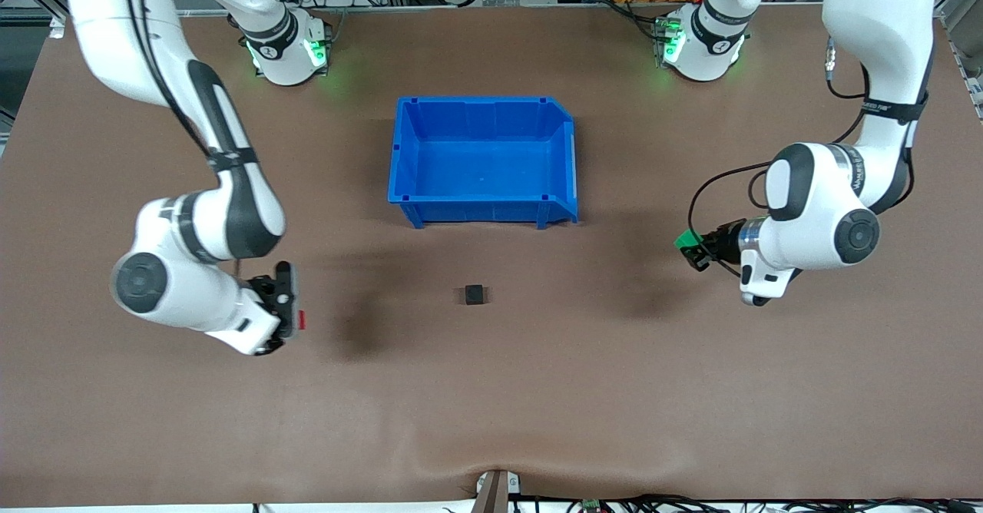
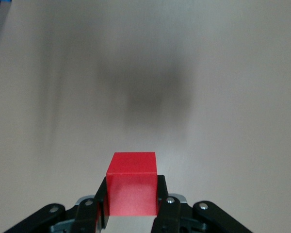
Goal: Attach green and red cubes to black cube
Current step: 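Carry the red cube toward the black cube while the left gripper carries green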
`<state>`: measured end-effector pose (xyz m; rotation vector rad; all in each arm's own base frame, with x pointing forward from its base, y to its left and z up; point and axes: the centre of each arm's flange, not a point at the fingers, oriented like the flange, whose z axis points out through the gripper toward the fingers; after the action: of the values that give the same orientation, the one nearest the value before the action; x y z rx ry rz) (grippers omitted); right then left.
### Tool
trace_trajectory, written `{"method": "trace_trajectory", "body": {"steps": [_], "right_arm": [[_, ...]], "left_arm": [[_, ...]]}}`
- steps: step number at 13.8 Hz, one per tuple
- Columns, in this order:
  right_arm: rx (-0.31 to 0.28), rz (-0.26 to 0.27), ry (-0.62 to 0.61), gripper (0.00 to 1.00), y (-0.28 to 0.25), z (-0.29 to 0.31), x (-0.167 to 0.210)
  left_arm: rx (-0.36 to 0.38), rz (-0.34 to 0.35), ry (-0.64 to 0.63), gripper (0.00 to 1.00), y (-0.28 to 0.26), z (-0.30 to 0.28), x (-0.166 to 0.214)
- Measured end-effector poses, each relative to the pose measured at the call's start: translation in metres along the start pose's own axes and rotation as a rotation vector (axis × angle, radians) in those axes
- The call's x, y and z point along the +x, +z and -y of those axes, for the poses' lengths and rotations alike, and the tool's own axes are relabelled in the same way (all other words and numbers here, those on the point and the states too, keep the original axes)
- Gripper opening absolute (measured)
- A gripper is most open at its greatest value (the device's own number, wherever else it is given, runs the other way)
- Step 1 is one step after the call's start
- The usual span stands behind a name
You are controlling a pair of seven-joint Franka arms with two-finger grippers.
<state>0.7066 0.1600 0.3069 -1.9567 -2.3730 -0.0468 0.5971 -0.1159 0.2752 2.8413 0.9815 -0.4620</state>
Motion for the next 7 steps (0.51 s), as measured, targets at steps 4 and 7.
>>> {"method": "trace_trajectory", "body": {"steps": [4, 7], "right_arm": [[-0.043, 0.001, -0.118, 0.4, 0.016, -0.005, 0.064], [-0.057, -0.001, -0.172, 0.4, 0.039, -0.001, 0.117]], "left_arm": [[-0.01, -0.02, -0.081, 0.4, 0.017, -0.034, -0.008], [-0.035, -0.02, -0.148, 0.4, 0.016, -0.046, 0.001]]}}
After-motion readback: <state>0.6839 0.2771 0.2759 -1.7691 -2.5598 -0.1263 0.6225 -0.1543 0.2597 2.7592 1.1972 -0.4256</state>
